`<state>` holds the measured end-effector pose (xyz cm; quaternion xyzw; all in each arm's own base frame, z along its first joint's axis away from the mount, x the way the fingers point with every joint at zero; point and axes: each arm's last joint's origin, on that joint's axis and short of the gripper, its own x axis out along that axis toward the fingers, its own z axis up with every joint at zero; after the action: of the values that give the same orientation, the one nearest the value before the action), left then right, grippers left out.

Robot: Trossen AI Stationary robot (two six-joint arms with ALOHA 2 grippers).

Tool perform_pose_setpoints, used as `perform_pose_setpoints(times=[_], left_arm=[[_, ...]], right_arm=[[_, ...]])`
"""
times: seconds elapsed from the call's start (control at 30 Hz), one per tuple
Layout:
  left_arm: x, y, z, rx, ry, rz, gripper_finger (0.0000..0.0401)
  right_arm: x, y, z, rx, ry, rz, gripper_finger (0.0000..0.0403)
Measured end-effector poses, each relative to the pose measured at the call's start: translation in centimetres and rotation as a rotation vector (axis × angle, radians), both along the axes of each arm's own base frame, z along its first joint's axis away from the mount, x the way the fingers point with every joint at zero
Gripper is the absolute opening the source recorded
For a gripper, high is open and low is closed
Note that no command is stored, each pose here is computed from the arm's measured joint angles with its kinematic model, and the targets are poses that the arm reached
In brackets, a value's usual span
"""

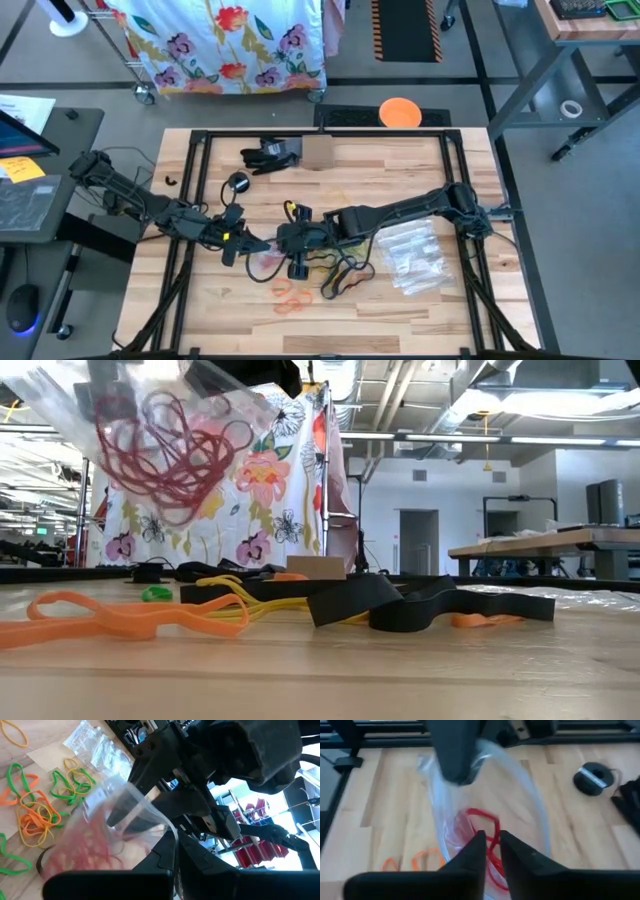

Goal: Sort rubber bands
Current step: Put the red rubber band into the transparent zip bag

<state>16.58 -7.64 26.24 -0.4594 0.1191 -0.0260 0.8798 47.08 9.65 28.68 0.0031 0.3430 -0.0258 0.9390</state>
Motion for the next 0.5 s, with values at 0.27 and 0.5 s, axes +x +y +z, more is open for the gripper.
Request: perform_pose_setpoints(times=[0.27, 0.5], left_arm=[[0.0, 0.0, 0.0, 0.003, 0.004, 0.003, 0.0000], [0.0, 0.0, -0.1, 0.007, 0.008, 0.002, 0.0000]], right_arm=[[-0.2, -0.3, 0.9, -0.068, 0.015, 0.051, 0.0126], [-1.2, 0.1, 3.9, -0.121, 0.055, 0.107, 0.0127]])
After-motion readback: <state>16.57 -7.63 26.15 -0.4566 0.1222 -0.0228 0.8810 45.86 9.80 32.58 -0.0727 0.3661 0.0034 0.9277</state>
